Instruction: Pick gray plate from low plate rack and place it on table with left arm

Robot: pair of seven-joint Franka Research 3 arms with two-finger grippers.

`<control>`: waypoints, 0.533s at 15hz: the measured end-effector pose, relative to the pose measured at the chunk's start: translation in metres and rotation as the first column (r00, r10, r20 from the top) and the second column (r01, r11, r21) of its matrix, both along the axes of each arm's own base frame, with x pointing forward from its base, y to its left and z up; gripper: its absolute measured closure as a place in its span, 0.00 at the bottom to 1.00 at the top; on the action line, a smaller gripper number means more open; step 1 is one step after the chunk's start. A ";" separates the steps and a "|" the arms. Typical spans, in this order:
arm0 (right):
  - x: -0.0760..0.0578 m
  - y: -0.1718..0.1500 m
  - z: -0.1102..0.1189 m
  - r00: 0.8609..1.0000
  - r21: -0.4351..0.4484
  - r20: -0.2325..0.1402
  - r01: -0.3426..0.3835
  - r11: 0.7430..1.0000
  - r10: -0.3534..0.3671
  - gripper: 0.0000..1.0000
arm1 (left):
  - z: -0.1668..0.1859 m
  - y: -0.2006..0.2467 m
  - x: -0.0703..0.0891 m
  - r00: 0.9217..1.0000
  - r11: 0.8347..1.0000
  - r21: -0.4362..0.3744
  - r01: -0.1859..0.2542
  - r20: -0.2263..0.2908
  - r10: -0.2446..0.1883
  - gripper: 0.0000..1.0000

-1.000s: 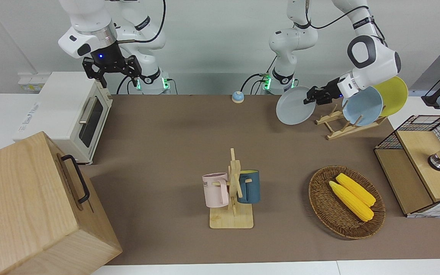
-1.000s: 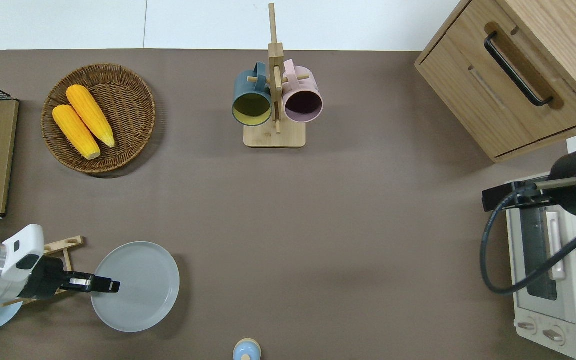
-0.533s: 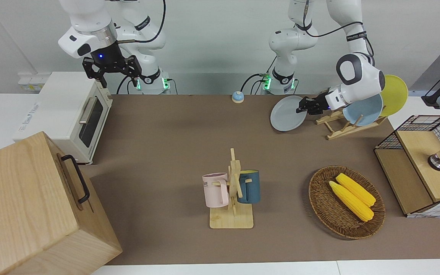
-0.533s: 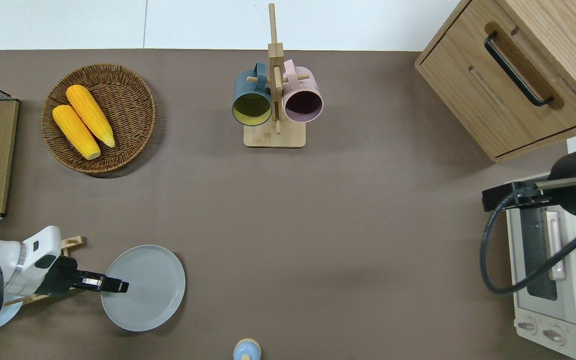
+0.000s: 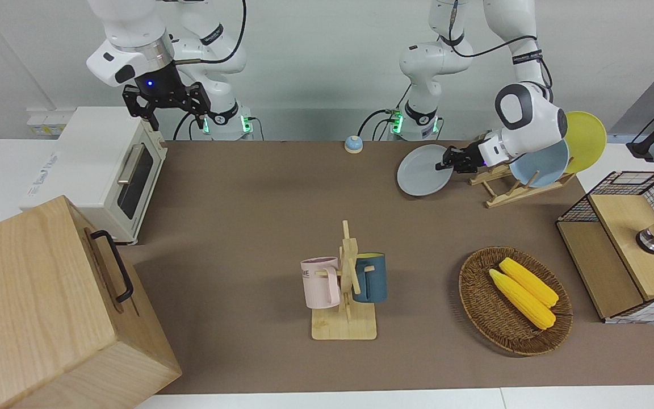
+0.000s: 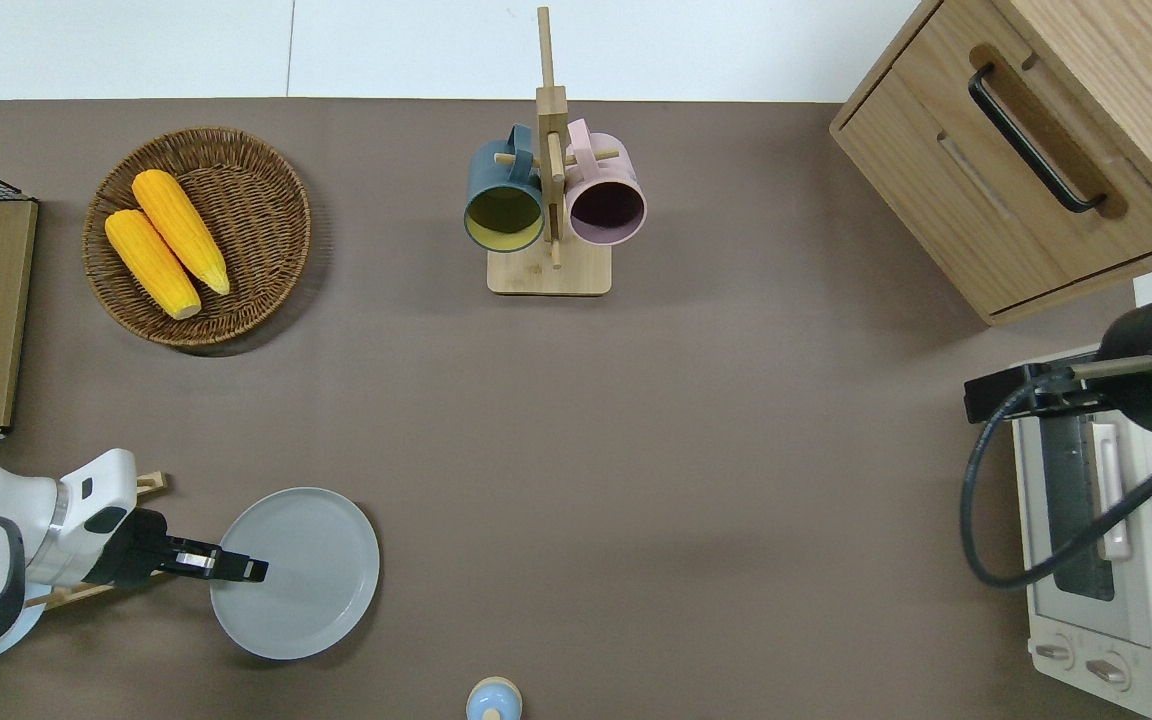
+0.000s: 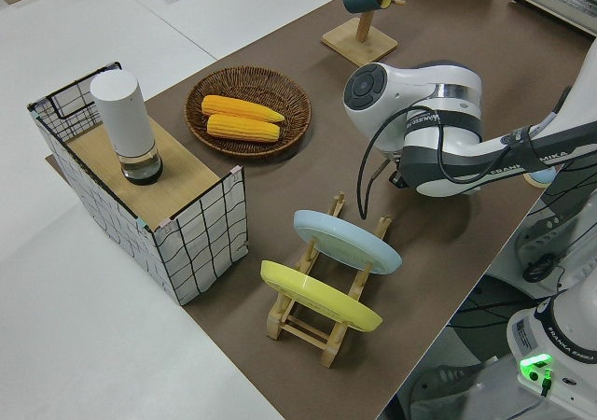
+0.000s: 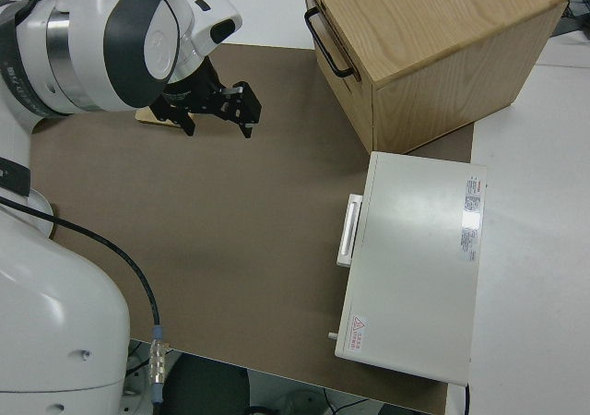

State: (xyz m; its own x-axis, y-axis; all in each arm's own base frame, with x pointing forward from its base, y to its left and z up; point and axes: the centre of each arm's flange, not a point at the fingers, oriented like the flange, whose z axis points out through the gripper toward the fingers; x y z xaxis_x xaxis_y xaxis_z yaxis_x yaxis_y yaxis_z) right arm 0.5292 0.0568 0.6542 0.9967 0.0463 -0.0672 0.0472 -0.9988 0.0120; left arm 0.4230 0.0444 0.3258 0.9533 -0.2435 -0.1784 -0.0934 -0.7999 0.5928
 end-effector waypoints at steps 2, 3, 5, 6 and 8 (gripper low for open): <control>0.000 0.000 0.000 1.000 0.000 0.000 0.000 1.000 0.000 0.01 | 0.000 -0.002 0.001 1.000 1.000 0.004 0.004 0.005 -0.004 0.48; 0.000 0.000 0.000 1.000 0.000 0.000 0.000 1.000 0.000 0.01 | 0.001 -0.003 0.002 1.000 1.000 0.005 0.005 0.008 -0.005 0.40; 0.000 0.000 0.000 1.000 0.000 0.000 0.000 1.000 0.000 0.01 | 0.002 -0.003 0.003 1.000 1.000 0.008 0.006 0.016 -0.006 0.19; 0.000 0.000 0.000 1.000 0.000 0.000 0.000 1.000 0.000 0.01 | 0.003 -0.003 0.004 1.000 1.000 0.010 0.006 0.021 -0.006 0.08; 0.000 0.000 0.000 1.000 0.000 0.000 0.000 1.000 0.000 0.01 | 0.009 -0.002 0.009 0.999 1.000 0.019 0.008 0.038 -0.009 0.00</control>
State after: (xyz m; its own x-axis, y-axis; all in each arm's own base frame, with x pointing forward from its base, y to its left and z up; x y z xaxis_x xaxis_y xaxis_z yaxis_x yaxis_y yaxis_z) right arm 0.5292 0.0568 0.6542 0.9967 0.0463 -0.0672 0.0472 -0.9988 0.0120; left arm 0.4322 0.0424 0.3350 0.9576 -0.2483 -0.1463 -0.1224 -0.8100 0.5735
